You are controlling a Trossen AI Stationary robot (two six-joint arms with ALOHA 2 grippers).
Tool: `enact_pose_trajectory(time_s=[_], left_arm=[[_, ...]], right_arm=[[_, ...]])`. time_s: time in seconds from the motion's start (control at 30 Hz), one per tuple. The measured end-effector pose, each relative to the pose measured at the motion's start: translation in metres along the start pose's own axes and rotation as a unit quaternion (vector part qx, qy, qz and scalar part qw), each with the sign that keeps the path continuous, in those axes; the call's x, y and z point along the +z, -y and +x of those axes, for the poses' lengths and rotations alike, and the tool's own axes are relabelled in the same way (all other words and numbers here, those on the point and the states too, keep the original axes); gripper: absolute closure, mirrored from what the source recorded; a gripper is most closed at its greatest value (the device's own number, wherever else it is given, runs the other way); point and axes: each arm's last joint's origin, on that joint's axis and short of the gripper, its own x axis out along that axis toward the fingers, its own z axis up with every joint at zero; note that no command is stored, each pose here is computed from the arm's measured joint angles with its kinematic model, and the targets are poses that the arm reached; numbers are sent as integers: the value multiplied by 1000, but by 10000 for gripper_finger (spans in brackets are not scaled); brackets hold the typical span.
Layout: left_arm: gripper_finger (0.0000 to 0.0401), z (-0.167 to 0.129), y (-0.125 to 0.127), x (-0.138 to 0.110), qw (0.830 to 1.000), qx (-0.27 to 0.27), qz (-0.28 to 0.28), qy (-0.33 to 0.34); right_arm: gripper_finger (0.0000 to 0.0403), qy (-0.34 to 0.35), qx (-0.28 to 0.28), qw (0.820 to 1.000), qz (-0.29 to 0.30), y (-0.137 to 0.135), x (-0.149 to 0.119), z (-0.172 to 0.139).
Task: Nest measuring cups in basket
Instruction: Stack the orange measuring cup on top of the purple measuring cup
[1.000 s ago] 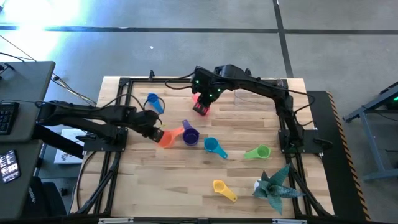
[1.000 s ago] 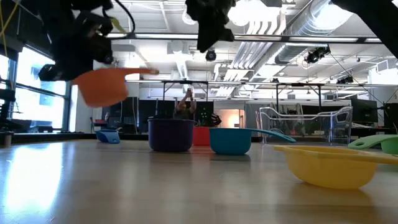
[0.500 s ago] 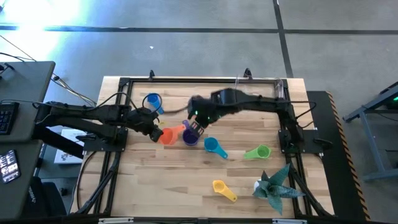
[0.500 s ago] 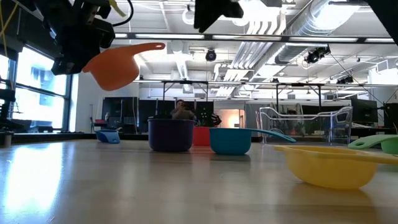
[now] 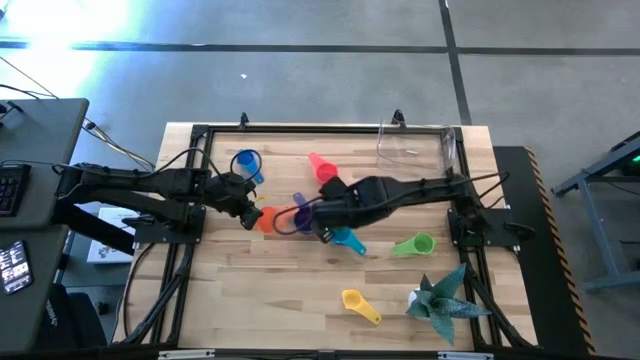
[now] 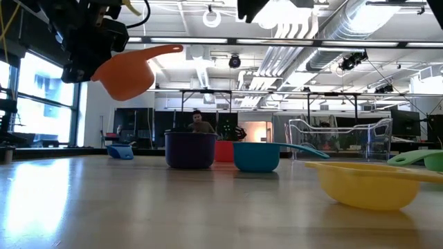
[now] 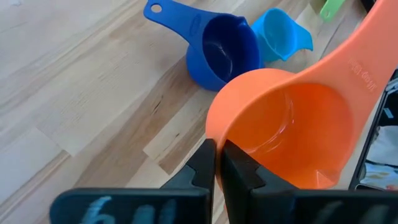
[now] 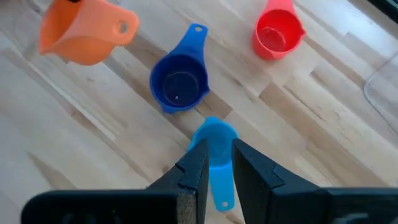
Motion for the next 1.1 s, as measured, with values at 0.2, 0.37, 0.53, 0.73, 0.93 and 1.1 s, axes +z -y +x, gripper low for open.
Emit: enact_pose_trajectory(time_s=[0.2,0.37,0.53,0.73,0.93,1.1], left_arm=[[395,0,0,0,1000,0,3,0],[395,0,0,0,1000,-2,3,-2],[394,0,0,0,1000,-2,0,-2],[394,0,0,0,1000,-1,-1,-2],[394,0,0,0,1000,1,-2,1],[394,0,0,1,1000,1,-11,7]], right_arm=[[342,-1,-36,999,-9,-3,-11,15],[342,-37,-75,996,-24,-3,-24,45],[342,-46,-63,997,-17,-3,-30,63],[342,-17,-16,1000,18,5,-38,71],[342,18,45,997,66,29,-53,76],[342,83,153,976,128,45,-60,81]])
